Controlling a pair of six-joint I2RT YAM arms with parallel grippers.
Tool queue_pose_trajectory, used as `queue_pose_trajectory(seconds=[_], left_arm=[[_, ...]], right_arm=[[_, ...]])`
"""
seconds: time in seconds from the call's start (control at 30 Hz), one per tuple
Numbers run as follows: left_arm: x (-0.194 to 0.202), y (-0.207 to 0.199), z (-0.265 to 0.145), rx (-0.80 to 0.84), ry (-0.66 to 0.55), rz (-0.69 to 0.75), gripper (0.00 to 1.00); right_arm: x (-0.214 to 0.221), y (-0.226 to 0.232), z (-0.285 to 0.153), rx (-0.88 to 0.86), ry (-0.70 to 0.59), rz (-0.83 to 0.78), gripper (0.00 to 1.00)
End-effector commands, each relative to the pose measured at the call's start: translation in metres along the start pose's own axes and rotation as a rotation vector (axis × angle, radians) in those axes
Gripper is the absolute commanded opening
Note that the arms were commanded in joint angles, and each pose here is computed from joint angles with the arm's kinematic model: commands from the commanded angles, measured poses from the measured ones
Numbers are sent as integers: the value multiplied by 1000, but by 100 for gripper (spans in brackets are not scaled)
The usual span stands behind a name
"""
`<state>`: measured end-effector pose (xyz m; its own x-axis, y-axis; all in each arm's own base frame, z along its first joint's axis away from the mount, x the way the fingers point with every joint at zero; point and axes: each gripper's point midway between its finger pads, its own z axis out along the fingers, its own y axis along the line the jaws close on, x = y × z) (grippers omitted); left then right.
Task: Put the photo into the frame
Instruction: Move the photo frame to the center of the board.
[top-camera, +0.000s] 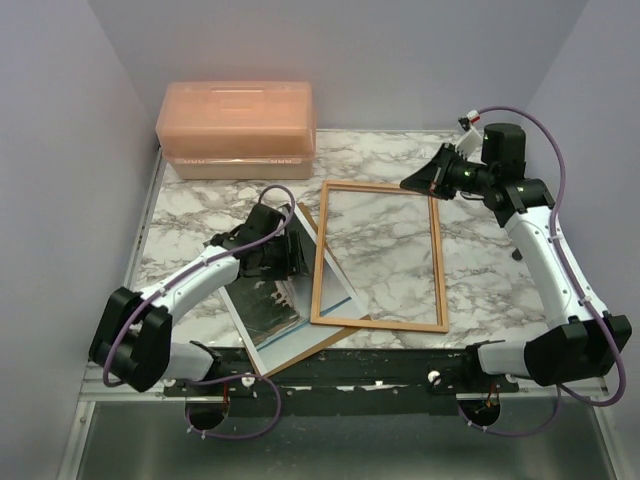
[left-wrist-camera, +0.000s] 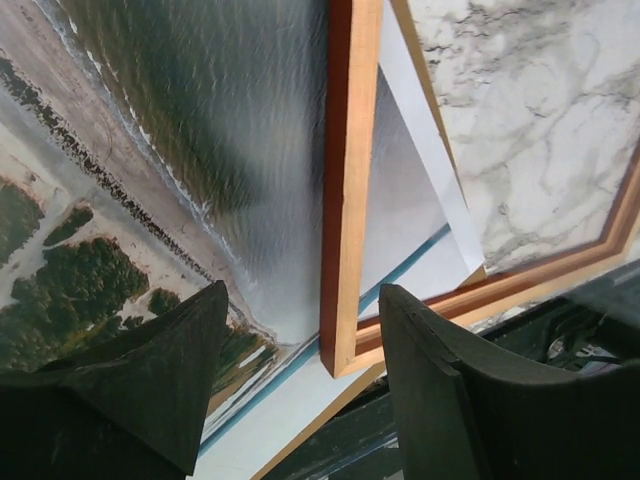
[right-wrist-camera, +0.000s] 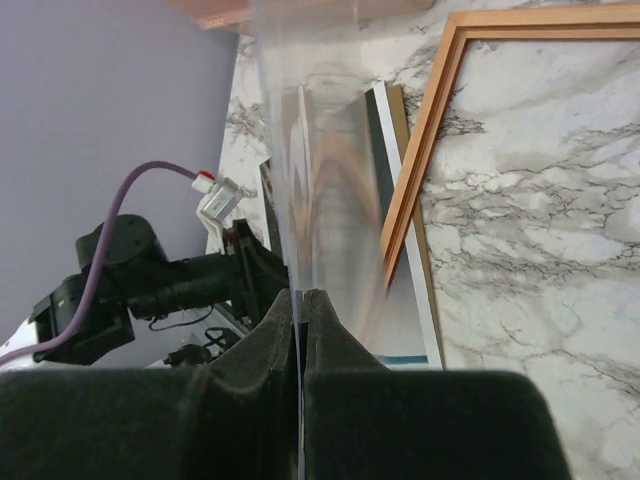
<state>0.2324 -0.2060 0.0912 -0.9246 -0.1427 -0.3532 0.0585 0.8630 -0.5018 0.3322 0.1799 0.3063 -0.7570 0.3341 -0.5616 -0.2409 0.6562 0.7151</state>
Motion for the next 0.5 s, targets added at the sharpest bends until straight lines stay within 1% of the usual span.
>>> queue_pose_trajectory(seconds=[0.0,0.13,0.2,0.33,0.47], left_arm=[[-10,-7,19,-14,25,26,62],[-13,-13,41,-41,59,50,61],[-13,-16,49,-44,76,57,58],[-11,-11,60,-87,86,66,49],[-5,1,68,-130,102,74,36]], right_arm=[[6,-4,-12,-113,71,86,0],[5,-20,-19,-116,69,133,1],[5,-25,-20,-109,70,137,1],[10,-33,-18,-82,81,142,1],[15,-41,-16,-60,86,144,1]])
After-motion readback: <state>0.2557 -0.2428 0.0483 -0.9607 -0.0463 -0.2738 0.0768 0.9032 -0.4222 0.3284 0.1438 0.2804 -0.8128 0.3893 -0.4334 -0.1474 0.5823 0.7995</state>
